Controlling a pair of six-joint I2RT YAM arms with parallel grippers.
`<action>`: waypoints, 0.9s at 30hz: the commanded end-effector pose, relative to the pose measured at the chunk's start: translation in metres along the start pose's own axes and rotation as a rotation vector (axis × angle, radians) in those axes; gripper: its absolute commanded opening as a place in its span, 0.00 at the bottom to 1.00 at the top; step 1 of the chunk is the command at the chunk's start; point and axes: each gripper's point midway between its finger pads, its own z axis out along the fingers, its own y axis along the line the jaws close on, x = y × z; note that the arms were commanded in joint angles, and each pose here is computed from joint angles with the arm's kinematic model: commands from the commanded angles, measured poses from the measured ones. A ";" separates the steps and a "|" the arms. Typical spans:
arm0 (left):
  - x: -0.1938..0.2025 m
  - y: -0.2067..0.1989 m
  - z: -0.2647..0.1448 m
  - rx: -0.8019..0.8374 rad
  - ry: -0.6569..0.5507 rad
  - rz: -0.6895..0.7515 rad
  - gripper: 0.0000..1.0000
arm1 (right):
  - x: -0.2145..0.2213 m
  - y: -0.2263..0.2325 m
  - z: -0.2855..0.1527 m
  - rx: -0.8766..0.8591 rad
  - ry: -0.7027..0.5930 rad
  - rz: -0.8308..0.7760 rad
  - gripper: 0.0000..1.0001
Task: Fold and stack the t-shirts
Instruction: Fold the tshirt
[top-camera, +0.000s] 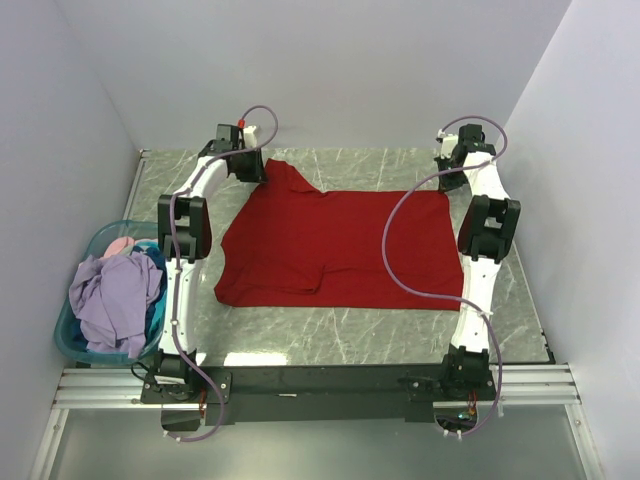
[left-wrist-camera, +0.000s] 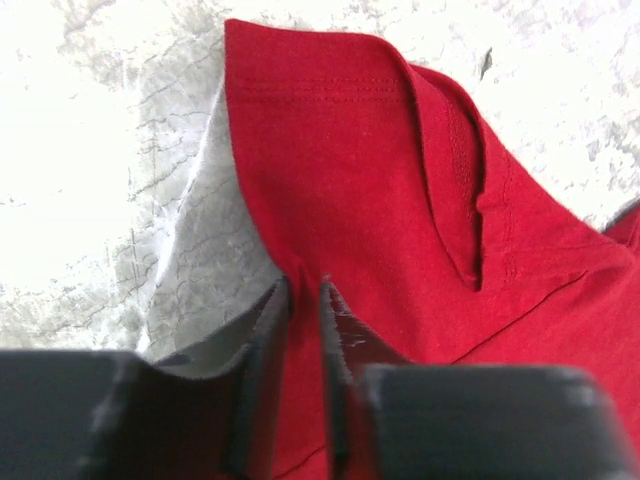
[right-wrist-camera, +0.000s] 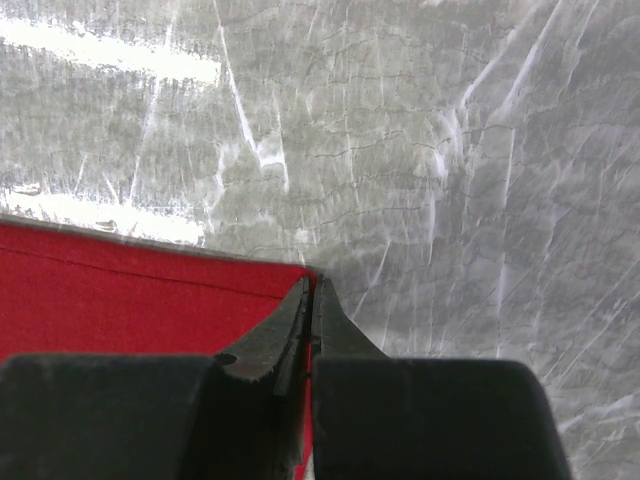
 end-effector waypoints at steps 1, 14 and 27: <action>-0.020 -0.002 -0.005 -0.009 -0.062 0.020 0.18 | -0.006 -0.002 -0.016 0.013 -0.029 -0.005 0.00; -0.077 -0.011 -0.067 0.032 -0.238 0.086 0.00 | -0.041 0.000 -0.061 0.003 -0.170 0.004 0.00; -0.083 -0.024 -0.088 0.080 -0.263 0.108 0.00 | -0.044 -0.005 -0.084 -0.002 -0.191 -0.002 0.00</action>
